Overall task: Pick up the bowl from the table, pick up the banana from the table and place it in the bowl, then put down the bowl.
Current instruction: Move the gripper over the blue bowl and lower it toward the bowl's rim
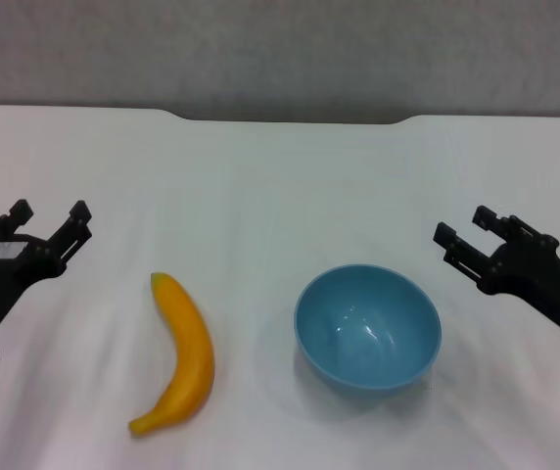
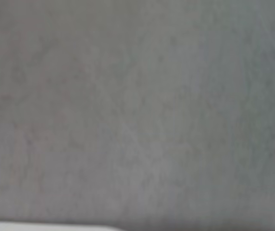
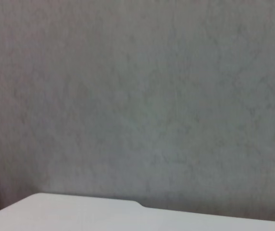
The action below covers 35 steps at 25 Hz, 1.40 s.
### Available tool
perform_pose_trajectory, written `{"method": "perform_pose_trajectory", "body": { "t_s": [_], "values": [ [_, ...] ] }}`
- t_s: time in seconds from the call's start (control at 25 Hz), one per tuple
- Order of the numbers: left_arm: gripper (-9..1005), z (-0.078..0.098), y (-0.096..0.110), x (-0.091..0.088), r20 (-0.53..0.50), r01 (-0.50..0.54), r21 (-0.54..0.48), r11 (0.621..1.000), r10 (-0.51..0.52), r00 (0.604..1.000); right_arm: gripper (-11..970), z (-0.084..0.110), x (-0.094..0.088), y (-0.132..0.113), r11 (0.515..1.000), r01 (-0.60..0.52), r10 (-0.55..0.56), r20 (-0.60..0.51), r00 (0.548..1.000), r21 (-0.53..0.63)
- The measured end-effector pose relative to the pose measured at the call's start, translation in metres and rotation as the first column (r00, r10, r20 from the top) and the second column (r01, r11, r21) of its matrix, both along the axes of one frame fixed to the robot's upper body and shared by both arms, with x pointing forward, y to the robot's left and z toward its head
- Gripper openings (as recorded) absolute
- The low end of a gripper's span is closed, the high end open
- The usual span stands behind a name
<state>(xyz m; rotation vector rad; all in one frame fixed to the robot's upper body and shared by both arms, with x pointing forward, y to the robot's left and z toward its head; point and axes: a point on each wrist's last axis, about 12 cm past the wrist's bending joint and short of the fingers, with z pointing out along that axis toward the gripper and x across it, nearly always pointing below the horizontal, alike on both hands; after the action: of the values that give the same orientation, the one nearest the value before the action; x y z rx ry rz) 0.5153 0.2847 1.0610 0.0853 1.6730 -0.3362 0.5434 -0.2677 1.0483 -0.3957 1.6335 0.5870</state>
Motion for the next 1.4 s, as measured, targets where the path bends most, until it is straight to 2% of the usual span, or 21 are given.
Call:
{"method": "perform_pose_trajectory", "body": {
  "t_s": [0.08, 0.12, 0.28, 0.4, 0.52, 0.56, 0.64, 0.84, 1.0, 1.24, 1.4],
  "values": [
    [819, 0.013, -0.004, 0.004, -0.034, -0.014, 0.047, 0.999, 0.016, 0.999, 662, 0.004, 0.003, 0.002, 1.000, -0.004, 0.003, -0.013, 1.000, -0.005],
    [819, 0.013, -0.004, 0.004, -0.034, -0.014, 0.047, 0.999, 0.016, 0.999, 661, 0.006, 0.005, 0.004, 1.000, -0.002, 0.001, -0.036, 0.999, -0.014],
    [819, 0.036, -0.014, 0.008, -0.138, -0.059, 0.143, 0.988, 0.079, 0.987, 657, 0.025, 0.014, 0.012, 0.997, 0.000, -0.009, -0.108, 0.994, -0.081],
    [820, 0.050, -0.026, 0.014, -0.242, -0.077, 0.231, 0.970, 0.134, 0.961, 654, 0.040, 0.018, 0.015, 0.993, 0.009, -0.027, -0.148, 0.989, -0.121],
    [820, 0.054, -0.032, 0.019, -0.301, -0.075, 0.275, 0.959, 0.160, 0.940, 651, 0.048, 0.021, 0.019, 0.992, -0.011, -0.018, -0.223, 0.975, -0.126],
    [820, 0.056, -0.035, 0.023, -0.340, -0.067, 0.300, 0.952, 0.172, 0.925, 650, 0.054, 0.026, 0.020, 0.992, -0.036, -0.002, -0.304, 0.953, -0.118],
    [820, 0.057, -0.037, 0.024, -0.357, -0.062, 0.310, 0.949, 0.177, 0.917, 648, 0.056, 0.030, 0.020, 0.991, -0.053, 0.007, -0.339, 0.941, -0.125],
    [821, 0.060, -0.039, 0.025, -0.373, -0.047, 0.335, 0.941, 0.178, 0.911, 643, 0.064, 0.051, 0.022, 0.971, -0.115, -0.014, -0.533, 0.846, -0.209],
    [821, 0.060, -0.039, 0.028, -0.392, -0.047, 0.350, 0.936, 0.191, 0.900, 638, 0.065, 0.061, 0.025, 0.953, -0.151, -0.051, -0.631, 0.774, -0.262],
    [822, 0.059, -0.039, 0.027, -0.391, -0.050, 0.342, 0.938, 0.190, 0.900, 632, 0.070, 0.065, 0.031, 0.942, -0.170, -0.066, -0.657, 0.751, -0.290],
    [822, 0.057, -0.038, 0.027, -0.393, -0.052, 0.345, 0.937, 0.195, 0.899, 628, 0.076, 0.070, 0.045, 0.941, -0.196, -0.053, -0.688, 0.724, -0.278]
  ]
}}
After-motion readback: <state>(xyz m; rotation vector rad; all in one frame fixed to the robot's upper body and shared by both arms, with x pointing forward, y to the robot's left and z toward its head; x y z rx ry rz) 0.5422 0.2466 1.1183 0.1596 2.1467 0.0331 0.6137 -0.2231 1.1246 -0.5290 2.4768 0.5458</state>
